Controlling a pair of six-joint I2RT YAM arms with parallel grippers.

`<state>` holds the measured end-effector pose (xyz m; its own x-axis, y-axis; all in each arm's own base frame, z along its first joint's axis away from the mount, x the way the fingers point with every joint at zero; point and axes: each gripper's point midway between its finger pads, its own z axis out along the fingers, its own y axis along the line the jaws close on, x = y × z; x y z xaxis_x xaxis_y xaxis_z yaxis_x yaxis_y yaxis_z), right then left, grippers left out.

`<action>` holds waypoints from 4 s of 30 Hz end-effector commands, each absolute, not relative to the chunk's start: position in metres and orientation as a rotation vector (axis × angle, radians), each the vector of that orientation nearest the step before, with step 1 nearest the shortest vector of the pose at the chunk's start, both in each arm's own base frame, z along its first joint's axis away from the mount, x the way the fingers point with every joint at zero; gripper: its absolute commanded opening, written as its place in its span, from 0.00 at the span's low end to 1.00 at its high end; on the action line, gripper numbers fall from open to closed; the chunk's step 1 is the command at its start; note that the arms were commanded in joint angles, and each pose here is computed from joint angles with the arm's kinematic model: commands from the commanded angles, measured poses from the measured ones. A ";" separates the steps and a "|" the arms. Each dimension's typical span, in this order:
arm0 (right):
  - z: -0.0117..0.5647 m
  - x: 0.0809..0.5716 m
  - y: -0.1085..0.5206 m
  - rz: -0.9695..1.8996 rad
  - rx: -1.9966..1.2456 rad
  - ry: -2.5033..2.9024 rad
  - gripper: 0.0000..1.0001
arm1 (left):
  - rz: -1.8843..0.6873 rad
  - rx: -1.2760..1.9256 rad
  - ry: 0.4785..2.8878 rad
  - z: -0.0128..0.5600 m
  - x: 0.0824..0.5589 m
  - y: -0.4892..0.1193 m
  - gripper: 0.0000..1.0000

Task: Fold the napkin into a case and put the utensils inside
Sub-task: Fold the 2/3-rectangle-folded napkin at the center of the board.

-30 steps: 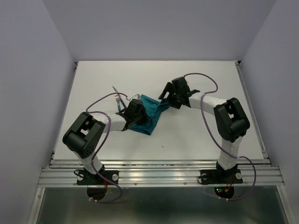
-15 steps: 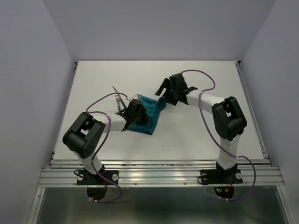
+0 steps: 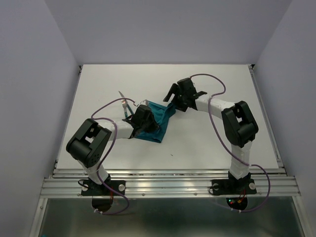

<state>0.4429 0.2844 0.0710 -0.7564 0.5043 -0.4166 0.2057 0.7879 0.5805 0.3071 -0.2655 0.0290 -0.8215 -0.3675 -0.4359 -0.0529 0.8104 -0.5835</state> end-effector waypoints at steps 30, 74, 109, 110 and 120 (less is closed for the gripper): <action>0.069 0.438 0.284 0.577 0.541 2.386 0.77 | -0.830 -0.290 2.380 0.052 0.320 -0.275 0.00; 0.069 0.455 0.279 0.349 0.326 2.425 0.01 | -0.890 -0.178 2.305 0.101 0.319 -0.278 0.58; 0.079 0.445 0.285 0.376 0.140 2.481 0.01 | -0.676 -0.360 2.583 0.003 0.313 -0.249 0.30; 0.078 0.444 0.285 0.372 0.132 2.485 0.01 | -0.692 -0.361 2.582 0.005 0.312 -0.253 0.30; 0.079 0.437 0.281 0.321 0.067 2.499 0.01 | -0.766 -0.355 2.587 0.012 0.300 -0.268 0.29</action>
